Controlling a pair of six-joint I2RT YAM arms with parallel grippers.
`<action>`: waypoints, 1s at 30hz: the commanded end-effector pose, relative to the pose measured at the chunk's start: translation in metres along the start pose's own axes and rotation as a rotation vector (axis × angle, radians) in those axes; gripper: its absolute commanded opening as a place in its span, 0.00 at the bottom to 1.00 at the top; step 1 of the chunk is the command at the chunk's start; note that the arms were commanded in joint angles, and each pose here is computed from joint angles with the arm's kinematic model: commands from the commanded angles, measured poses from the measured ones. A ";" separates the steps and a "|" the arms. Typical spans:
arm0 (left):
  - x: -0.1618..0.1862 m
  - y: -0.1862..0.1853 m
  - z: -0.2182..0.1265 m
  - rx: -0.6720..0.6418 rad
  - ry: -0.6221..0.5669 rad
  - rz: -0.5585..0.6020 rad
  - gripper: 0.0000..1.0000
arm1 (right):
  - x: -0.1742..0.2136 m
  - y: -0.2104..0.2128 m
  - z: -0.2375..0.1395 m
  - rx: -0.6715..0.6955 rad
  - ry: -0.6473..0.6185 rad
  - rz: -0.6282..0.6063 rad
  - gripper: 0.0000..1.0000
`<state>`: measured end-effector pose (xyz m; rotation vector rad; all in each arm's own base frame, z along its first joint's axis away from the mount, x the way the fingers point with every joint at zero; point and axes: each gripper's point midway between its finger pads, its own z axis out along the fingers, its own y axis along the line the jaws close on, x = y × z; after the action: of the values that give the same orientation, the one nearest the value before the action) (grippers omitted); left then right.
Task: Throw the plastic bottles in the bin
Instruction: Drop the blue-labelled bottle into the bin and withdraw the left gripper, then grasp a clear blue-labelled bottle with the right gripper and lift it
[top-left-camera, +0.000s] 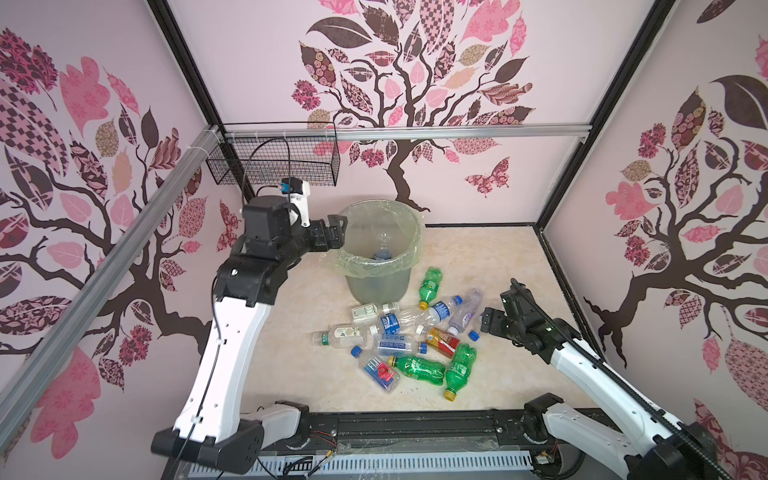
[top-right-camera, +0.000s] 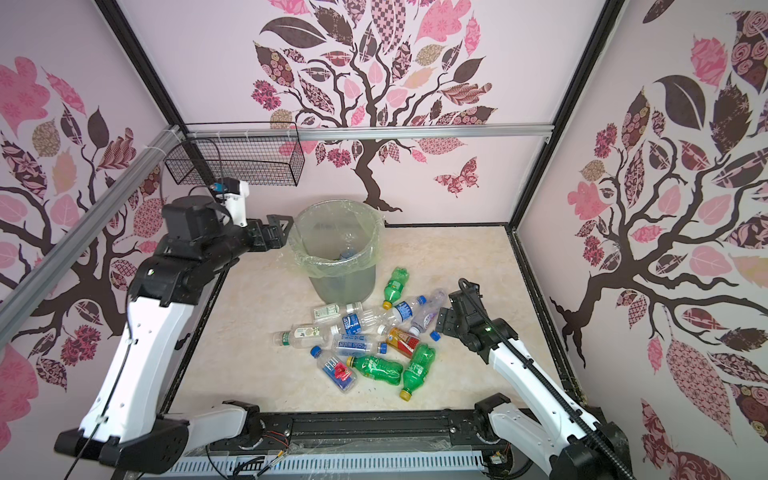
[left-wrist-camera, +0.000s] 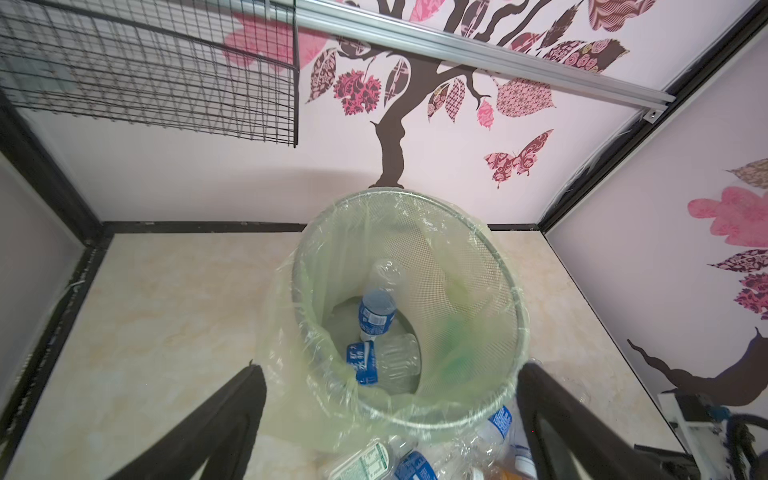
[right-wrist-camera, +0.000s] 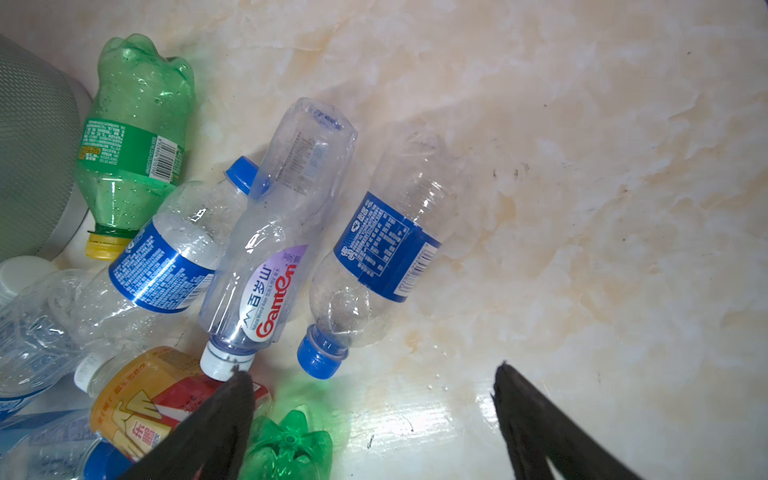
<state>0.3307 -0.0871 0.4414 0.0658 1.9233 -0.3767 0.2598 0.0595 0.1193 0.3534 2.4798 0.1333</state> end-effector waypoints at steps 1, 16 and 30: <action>0.045 0.025 -0.008 -0.105 0.094 0.040 0.98 | -0.002 0.003 0.011 -0.007 -0.004 0.008 0.88; 0.164 0.045 -0.031 -0.115 0.193 -0.075 0.98 | -0.019 -0.010 0.056 0.036 0.012 0.058 0.86; 0.183 0.057 -0.031 -0.166 0.206 -0.102 0.98 | -0.009 -0.016 0.097 0.031 0.060 0.094 0.73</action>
<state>0.2454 -0.0503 0.2750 -0.0953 2.1692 -0.2907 0.3166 0.0459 0.0536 0.4737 2.5164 0.1343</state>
